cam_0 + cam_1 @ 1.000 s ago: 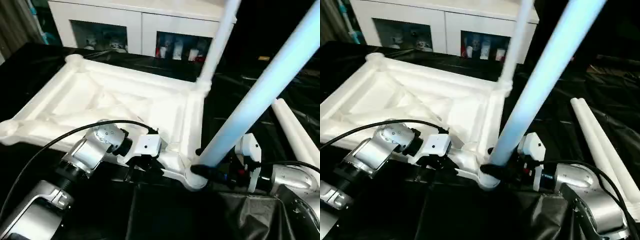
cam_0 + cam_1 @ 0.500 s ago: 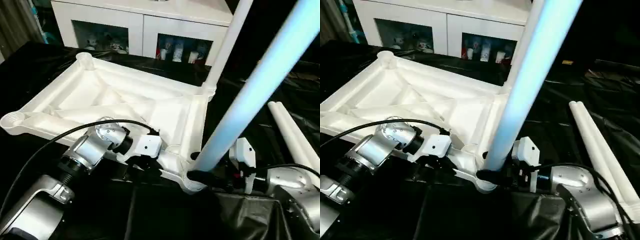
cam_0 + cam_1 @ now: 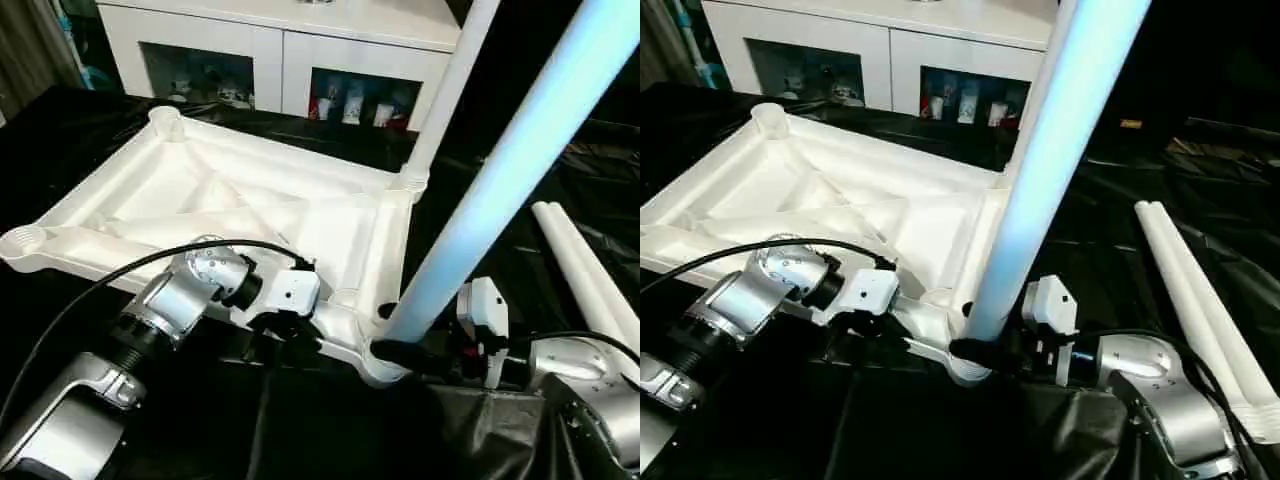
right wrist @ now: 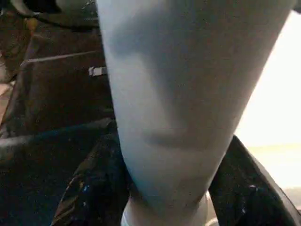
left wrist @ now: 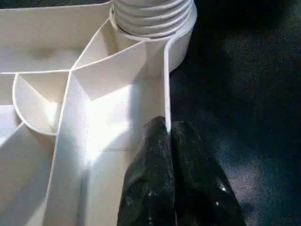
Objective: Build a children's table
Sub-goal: Insert table leg to table base
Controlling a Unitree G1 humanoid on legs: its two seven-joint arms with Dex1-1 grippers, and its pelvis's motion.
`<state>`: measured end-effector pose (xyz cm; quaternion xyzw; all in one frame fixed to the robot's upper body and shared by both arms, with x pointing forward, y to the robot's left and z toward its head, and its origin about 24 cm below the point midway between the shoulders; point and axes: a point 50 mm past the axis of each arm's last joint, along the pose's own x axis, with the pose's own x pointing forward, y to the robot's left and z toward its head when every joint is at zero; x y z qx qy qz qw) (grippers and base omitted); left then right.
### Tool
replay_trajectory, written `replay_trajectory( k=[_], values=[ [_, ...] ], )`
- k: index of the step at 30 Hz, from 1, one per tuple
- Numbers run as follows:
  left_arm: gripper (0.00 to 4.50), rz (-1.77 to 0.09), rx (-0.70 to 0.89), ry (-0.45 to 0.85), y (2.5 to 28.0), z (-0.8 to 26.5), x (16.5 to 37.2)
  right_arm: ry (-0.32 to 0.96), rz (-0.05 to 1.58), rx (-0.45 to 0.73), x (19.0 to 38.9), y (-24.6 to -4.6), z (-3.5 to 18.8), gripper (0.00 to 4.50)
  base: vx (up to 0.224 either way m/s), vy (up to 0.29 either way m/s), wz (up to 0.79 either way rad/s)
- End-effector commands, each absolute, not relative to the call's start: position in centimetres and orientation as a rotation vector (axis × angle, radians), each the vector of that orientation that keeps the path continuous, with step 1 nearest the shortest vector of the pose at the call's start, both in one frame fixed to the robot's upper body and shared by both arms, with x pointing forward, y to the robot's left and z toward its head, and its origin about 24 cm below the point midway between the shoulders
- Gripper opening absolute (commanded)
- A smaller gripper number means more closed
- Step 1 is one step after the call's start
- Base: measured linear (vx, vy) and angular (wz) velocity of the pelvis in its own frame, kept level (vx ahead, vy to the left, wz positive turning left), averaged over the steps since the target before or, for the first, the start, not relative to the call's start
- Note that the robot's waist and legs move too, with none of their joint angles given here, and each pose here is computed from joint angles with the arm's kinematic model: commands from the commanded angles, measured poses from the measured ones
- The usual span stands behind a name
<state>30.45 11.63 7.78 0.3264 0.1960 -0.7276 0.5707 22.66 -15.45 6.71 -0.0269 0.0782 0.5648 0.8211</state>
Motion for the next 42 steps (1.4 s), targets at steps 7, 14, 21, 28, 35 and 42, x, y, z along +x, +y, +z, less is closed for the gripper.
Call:
replay_trajectory(
  k=[7, 14, 21, 28, 35, 42],
  values=[
    [0.00, -1.462, 0.659, 0.464, 11.8, 7.7, 32.0, 0.467, 1.002, -0.033, 21.9, -15.6, 0.0, 1.85, -0.036, 0.008, -0.03],
    [0.00, -1.289, 0.553, 0.508, 11.9, 7.1, 32.4, 0.461, 0.815, -0.054, 23.5, -15.1, -0.8, 1.85, -0.103, 0.051, -0.15],
    [0.00, -1.227, 0.499, 0.542, 12.0, 6.8, 32.3, 0.471, 0.754, -0.025, 24.1, -14.6, -1.1, 1.85, -0.009, -0.022, -0.10],
    [0.00, -1.241, 0.518, 0.561, 12.1, 6.7, 32.1, 0.498, 0.778, 0.007, 24.7, -14.2, -1.3, 1.85, -0.023, 0.003, 0.01],
    [0.00, -1.322, 0.553, 0.553, 12.0, 7.3, 31.3, 0.546, 0.828, 0.028, 25.0, -14.7, -1.3, 1.85, 0.000, 0.000, 0.00],
    [0.00, -1.424, 0.556, 0.559, 11.9, 7.2, 30.4, 0.613, 0.868, 0.122, 25.0, -15.3, -1.4, 1.85, 0.007, -0.005, 0.00]
  ],
)
